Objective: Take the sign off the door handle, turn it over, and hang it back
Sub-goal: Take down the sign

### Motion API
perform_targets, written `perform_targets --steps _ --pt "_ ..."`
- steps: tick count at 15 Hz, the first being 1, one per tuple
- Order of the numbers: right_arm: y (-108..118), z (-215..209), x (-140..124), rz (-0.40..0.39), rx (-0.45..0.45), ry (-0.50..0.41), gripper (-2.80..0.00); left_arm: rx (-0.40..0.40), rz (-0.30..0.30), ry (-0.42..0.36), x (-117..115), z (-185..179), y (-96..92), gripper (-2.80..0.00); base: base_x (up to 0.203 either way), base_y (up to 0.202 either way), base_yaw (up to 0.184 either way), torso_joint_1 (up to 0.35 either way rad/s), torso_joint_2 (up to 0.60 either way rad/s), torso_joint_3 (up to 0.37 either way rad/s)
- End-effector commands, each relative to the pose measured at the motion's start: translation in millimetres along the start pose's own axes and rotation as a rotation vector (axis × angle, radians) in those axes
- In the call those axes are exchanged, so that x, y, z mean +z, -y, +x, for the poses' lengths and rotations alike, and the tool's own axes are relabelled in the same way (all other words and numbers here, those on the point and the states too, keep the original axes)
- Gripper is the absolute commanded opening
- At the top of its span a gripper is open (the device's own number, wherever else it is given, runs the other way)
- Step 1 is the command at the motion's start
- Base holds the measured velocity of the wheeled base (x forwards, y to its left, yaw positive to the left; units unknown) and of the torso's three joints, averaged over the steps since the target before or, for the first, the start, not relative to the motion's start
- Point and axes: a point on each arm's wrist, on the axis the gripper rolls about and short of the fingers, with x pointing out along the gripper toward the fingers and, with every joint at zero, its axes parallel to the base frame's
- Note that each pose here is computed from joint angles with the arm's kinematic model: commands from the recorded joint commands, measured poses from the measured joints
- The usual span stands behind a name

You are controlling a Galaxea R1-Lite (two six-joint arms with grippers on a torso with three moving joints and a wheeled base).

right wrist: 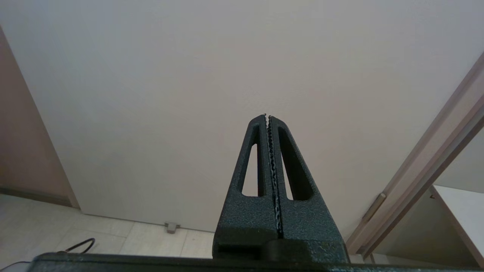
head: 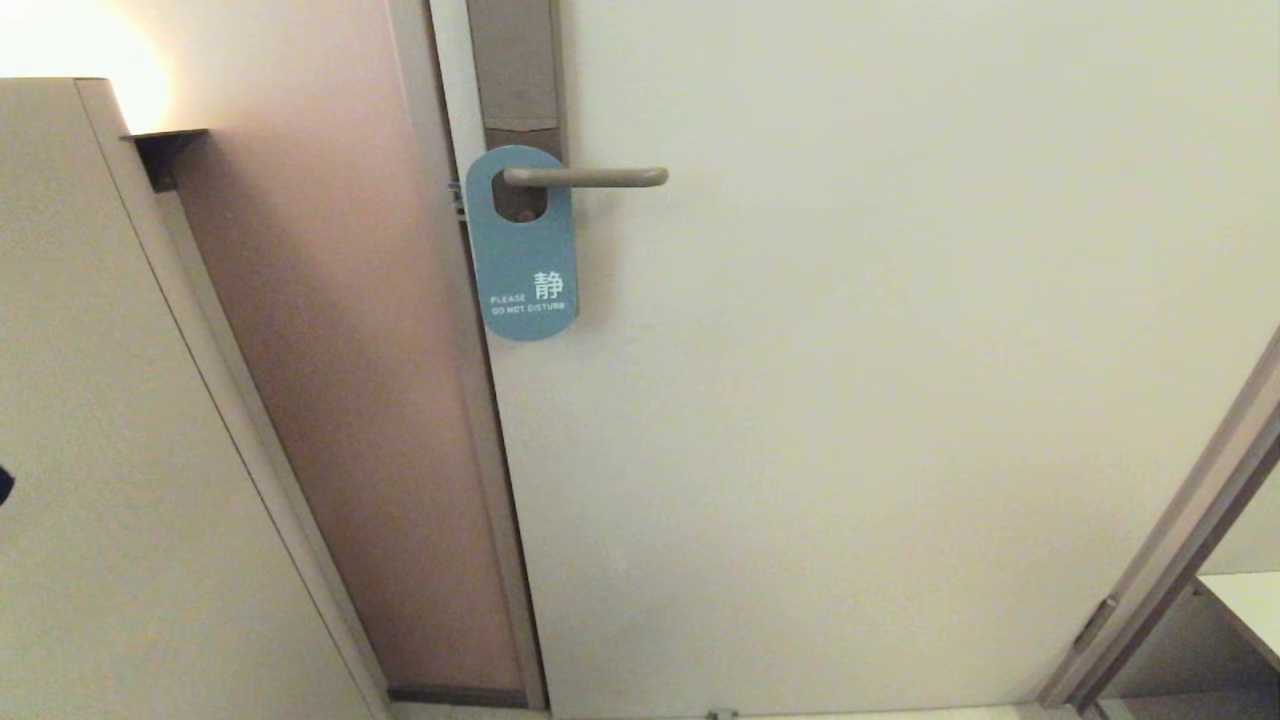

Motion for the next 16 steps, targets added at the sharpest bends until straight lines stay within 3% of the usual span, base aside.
perform_targets --steps 1,3,9,13,16 --pt "0.0 0.1 0.0 -0.001 0.001 -0.002 -2.8 -0.007 -0.007 -0.063 4.6 34.5 -3.2 -2.8 0.0 0.0 0.0 0.0 0.0 0.0" --pt "0.0 0.1 0.0 -0.001 0.001 -0.002 -2.8 -0.018 -0.011 -0.072 6.8 43.4 -3.8 -2.8 0.0 0.0 0.0 0.0 0.0 0.0" --pt "0.0 0.1 0.0 -0.001 0.0 -0.002 -2.8 -0.093 -0.111 -0.127 4.5 70.0 -4.4 -2.8 0.0 0.0 0.0 0.0 0.0 0.0" --pt "0.0 0.1 0.0 -0.001 0.001 -0.002 -2.8 -0.116 -0.163 -0.15 11.1 111.6 -9.4 -2.8 0.0 0.0 0.0 0.0 0.0 0.0" --pt "0.0 0.1 0.0 -0.001 0.001 -0.002 -2.8 -0.181 -0.175 -0.135 22.1 148.5 -19.4 -2.8 0.0 0.0 0.0 0.0 0.0 0.0"
